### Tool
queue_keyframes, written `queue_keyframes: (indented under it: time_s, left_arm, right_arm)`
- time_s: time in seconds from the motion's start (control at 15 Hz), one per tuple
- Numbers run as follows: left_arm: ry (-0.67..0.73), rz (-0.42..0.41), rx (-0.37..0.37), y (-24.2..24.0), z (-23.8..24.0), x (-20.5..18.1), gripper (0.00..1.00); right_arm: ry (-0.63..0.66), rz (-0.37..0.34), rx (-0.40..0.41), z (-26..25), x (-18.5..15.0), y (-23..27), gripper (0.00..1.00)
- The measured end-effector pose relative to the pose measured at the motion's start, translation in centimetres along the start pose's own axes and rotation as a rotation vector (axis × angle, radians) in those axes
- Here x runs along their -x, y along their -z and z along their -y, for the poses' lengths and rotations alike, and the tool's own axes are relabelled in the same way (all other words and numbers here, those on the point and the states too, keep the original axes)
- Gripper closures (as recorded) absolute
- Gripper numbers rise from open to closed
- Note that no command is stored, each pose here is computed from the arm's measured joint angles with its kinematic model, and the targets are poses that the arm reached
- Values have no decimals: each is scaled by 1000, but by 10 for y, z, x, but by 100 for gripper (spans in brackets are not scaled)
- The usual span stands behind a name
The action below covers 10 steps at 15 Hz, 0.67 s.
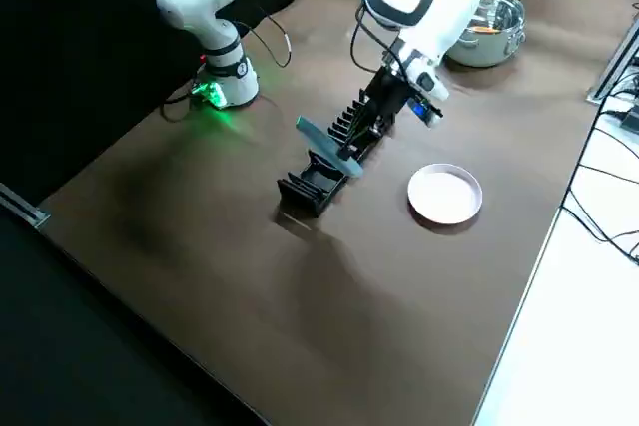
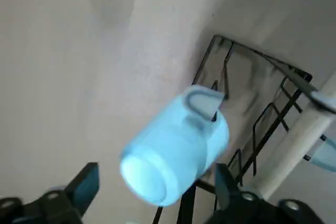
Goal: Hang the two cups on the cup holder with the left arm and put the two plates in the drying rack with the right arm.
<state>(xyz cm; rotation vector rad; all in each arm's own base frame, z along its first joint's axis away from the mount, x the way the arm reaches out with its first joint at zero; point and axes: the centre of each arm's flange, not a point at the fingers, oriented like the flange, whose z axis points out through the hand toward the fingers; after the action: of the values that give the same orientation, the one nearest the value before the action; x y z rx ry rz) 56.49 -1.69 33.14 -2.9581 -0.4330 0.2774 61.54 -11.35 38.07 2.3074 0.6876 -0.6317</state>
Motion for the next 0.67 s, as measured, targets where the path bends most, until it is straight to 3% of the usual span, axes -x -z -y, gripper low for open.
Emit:
queue_keyframes:
  time_s: [0.27, 0.47, 0.67]
  left_arm:
    - [25, -85, 29, 41, 10, -21, 0]
    - [-4, -143, 49, 71, 49, -44, 0]
    - [-79, -173, 47, 41, 110, -88, 0]
  right_arm:
    - [57, -39, 52, 34, -5, -29, 97]
    - [86, -45, 53, 60, -3, -40, 97]
    - [57, -12, 102, 90, -8, -52, 97]
